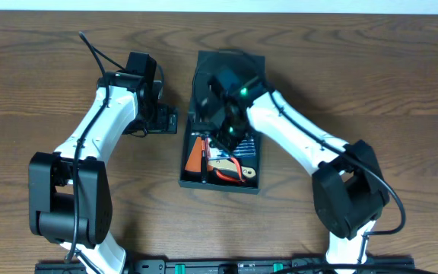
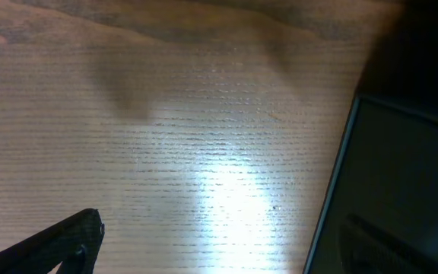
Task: Pack container
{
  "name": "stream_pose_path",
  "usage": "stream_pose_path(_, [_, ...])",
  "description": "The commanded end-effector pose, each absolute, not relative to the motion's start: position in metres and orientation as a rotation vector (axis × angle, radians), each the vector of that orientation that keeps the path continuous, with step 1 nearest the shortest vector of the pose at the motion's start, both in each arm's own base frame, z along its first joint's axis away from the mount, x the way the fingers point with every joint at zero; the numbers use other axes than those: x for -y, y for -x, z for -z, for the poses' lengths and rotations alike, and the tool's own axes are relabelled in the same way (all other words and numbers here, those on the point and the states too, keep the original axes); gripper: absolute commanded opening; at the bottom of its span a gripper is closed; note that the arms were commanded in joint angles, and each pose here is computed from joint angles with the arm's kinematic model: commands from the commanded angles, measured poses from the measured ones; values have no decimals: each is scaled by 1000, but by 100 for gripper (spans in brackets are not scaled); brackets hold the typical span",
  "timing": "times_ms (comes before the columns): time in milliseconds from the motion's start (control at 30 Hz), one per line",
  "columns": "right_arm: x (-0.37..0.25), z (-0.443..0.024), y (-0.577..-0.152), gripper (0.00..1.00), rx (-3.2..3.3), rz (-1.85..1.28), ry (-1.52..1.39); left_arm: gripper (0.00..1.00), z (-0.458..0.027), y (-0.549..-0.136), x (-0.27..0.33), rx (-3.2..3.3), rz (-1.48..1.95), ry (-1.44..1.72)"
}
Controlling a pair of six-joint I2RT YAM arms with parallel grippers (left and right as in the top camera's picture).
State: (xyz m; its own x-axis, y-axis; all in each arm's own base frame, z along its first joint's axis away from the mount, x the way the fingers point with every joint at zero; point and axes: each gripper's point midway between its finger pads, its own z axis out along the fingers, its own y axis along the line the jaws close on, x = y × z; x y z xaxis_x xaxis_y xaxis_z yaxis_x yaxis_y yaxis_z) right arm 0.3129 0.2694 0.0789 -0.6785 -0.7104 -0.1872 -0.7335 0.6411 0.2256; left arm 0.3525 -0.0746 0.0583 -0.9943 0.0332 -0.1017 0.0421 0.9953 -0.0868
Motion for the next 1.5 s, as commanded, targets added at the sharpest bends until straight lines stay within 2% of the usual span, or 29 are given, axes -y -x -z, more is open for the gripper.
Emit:
stream_pose_path(0, [-251,-118,-357,23,-2719,-258,1076,97,-60,-349,73,-3043,116,-102])
stream_pose_path(100, [-231,-149,-386,29,-2703,-108,906,98,-70,-349,74,-3025,127,-143])
stream_pose_path(133, [-219,-166,-399,38,-2694,-37,799,99,-76,-350,74,-3015,128,-148])
stream_pose_path(200, [-200,-191,-414,45,-2676,41,649,98,-87,-352,74,-2993,132,-147])
stream_pose_path(233, [-189,-205,-421,52,-2663,70,566,98,-95,-354,74,-2978,135,-147])
stream_pose_path(267, [-178,-219,-428,69,-2647,89,492,98,-103,-356,75,-2962,137,-147])
stream_pose_path(333, [-157,-247,-438,94,-2613,94,371,98,-122,-359,81,-2921,197,-185])
stream_pose_path(467, [-109,-285,-454,98,-2558,90,161,98,-160,-371,91,-2797,394,-192])
stream_pose_path(533, [-76,-294,-460,95,-2546,93,15,98,-183,-380,94,-2711,561,-163])
stream_pose_path(600, [-47,-295,-463,86,-2551,68,-100,99,-202,-388,93,-2629,730,-134])
stream_pose_path(667, [-24,-293,-465,63,-2565,-24,-177,97,-214,-398,83,-2555,840,-84])
stream_pose_path(733, [-4,-289,-466,27,-2573,-113,-247,93,-213,-405,65,-2538,862,4])
stream_pose_path(800, [17,-287,-465,1,-2567,-179,-354,86,-209,-408,54,-2538,883,58])
stream_pose_path(900, [36,-279,-467,1,-2558,-304,-462,61,-202,-412,51,-2529,992,103])
stream_pose_path(1033, [43,-257,-468,1,-2571,-482,-525,42,-181,-418,58,-2546,1143,145])
stream_pose_path(1233, [32,-208,-466,1,-2627,-666,-552,21,-134,-423,66,-2615,1304,234])
stream_pose_path(1367, [24,-175,-457,1,-2688,-707,-578,19,-110,-422,66,-2662,1340,283])
stream_pose_path(1467, [23,-145,-450,1,-2722,-720,-601,11,-106,-422,66,-2670,1344,290])
